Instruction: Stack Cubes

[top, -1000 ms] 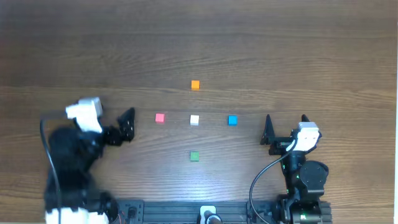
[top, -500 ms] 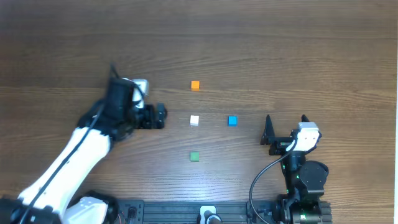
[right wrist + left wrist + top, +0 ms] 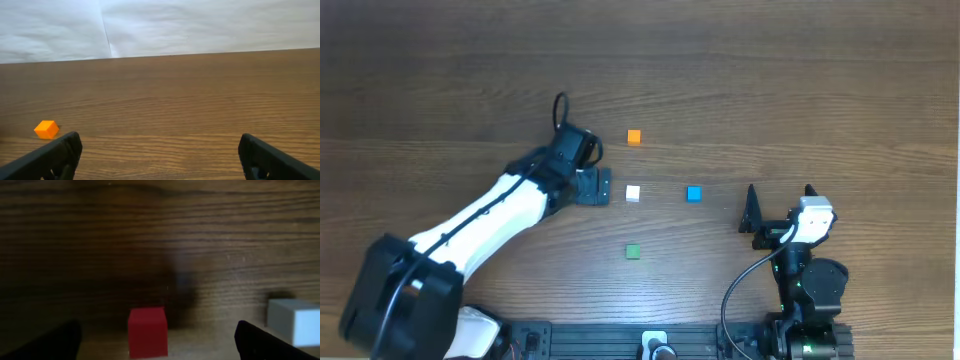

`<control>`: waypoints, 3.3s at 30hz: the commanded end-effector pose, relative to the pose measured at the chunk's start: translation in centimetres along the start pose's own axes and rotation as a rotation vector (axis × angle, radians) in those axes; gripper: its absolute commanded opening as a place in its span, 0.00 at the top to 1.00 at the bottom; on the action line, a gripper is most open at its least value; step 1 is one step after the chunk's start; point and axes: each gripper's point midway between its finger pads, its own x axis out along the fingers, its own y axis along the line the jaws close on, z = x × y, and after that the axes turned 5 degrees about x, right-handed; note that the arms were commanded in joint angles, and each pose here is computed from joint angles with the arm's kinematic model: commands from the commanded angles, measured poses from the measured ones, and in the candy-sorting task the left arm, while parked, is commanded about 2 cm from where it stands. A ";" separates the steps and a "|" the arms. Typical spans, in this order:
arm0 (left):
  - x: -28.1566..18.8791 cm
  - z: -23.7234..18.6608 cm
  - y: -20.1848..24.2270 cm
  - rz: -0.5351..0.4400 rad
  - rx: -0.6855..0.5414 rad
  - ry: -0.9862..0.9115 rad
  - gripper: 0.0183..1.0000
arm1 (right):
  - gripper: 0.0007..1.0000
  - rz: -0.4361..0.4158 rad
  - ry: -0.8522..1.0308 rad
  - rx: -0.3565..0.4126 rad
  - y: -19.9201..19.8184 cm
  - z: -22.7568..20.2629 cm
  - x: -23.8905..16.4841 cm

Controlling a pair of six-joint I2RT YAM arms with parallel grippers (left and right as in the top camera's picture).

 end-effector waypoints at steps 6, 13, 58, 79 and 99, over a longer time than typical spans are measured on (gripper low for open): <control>1.9 -0.6 0.8 0.078 -0.040 0.046 0.05 | 0.01 0.001 -0.001 -0.008 -0.1 -0.2 0.0; 2.0 -0.8 0.6 0.073 -0.040 0.058 0.22 | 0.01 0.001 -0.001 -0.008 -0.1 -0.2 0.0; 2.3 -1.3 0.0 0.052 -0.077 0.078 0.85 | 0.01 0.001 -0.001 -0.008 -0.1 -0.2 0.0; -2.9 3.0 -10.7 0.042 -0.065 0.087 0.88 | 0.01 0.001 -0.001 -0.008 -0.1 -0.2 0.0; -1.1 0.7 -10.9 0.093 -0.068 0.161 0.89 | 0.01 0.001 -0.001 -0.008 -0.1 -0.2 0.0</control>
